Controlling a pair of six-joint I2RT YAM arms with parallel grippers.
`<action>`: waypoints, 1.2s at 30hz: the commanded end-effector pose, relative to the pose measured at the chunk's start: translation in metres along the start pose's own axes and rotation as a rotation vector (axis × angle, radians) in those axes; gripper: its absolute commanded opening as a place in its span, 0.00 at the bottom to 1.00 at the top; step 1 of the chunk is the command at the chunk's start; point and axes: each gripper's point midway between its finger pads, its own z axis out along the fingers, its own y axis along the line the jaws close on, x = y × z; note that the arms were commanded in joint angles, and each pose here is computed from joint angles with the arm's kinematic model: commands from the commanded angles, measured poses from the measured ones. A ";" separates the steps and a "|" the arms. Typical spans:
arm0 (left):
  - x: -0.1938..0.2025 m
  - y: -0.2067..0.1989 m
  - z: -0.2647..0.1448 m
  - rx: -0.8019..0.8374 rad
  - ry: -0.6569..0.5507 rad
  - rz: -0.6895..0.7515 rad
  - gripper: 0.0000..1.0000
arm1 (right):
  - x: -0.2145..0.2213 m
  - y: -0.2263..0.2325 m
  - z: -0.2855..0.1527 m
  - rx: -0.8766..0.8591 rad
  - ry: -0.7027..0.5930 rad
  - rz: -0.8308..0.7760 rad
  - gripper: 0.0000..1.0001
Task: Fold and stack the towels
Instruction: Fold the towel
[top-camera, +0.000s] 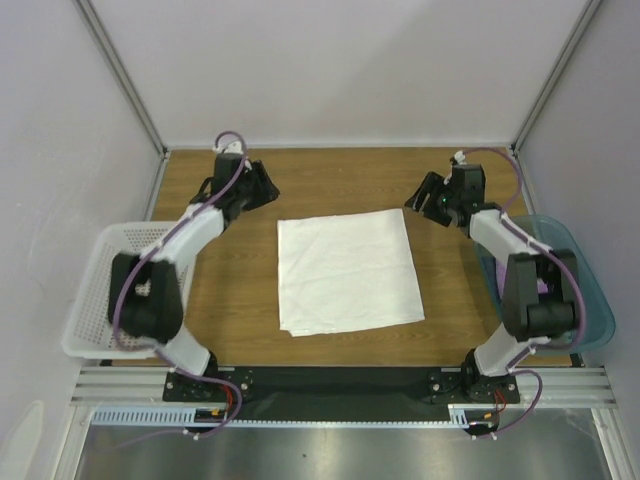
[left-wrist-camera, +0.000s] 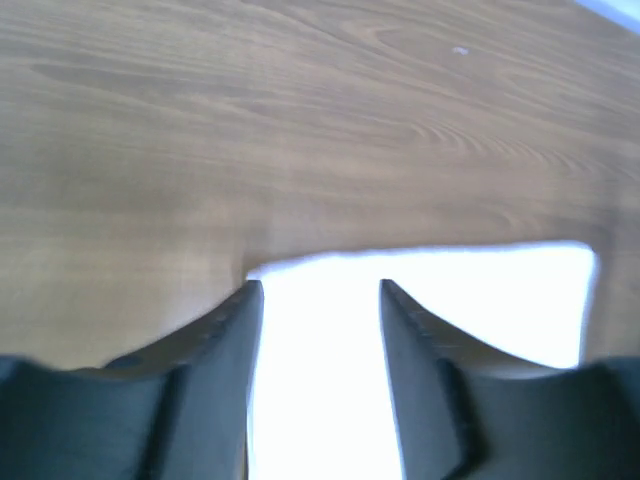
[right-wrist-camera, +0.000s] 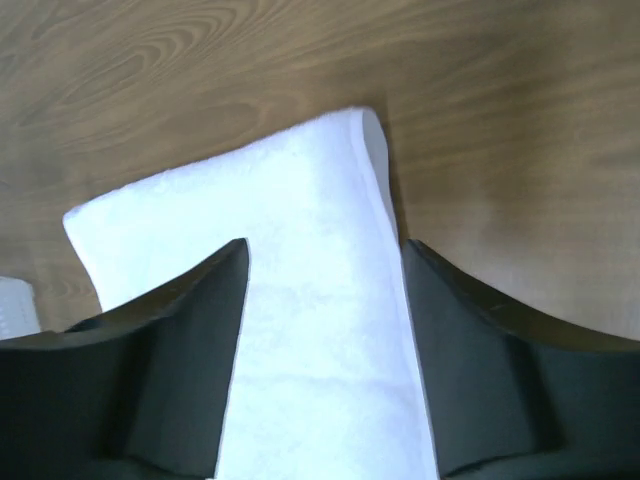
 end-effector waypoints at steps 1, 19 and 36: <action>0.029 0.000 -0.050 -0.012 0.003 -0.010 0.62 | 0.019 -0.006 -0.031 0.034 0.025 0.005 0.72; 0.223 0.027 -0.156 0.001 0.211 -0.263 0.75 | 0.150 -0.051 -0.138 0.137 0.188 0.121 0.80; 0.295 0.031 -0.171 -0.071 0.330 -0.312 0.66 | 0.201 -0.068 -0.137 0.174 0.325 0.154 0.74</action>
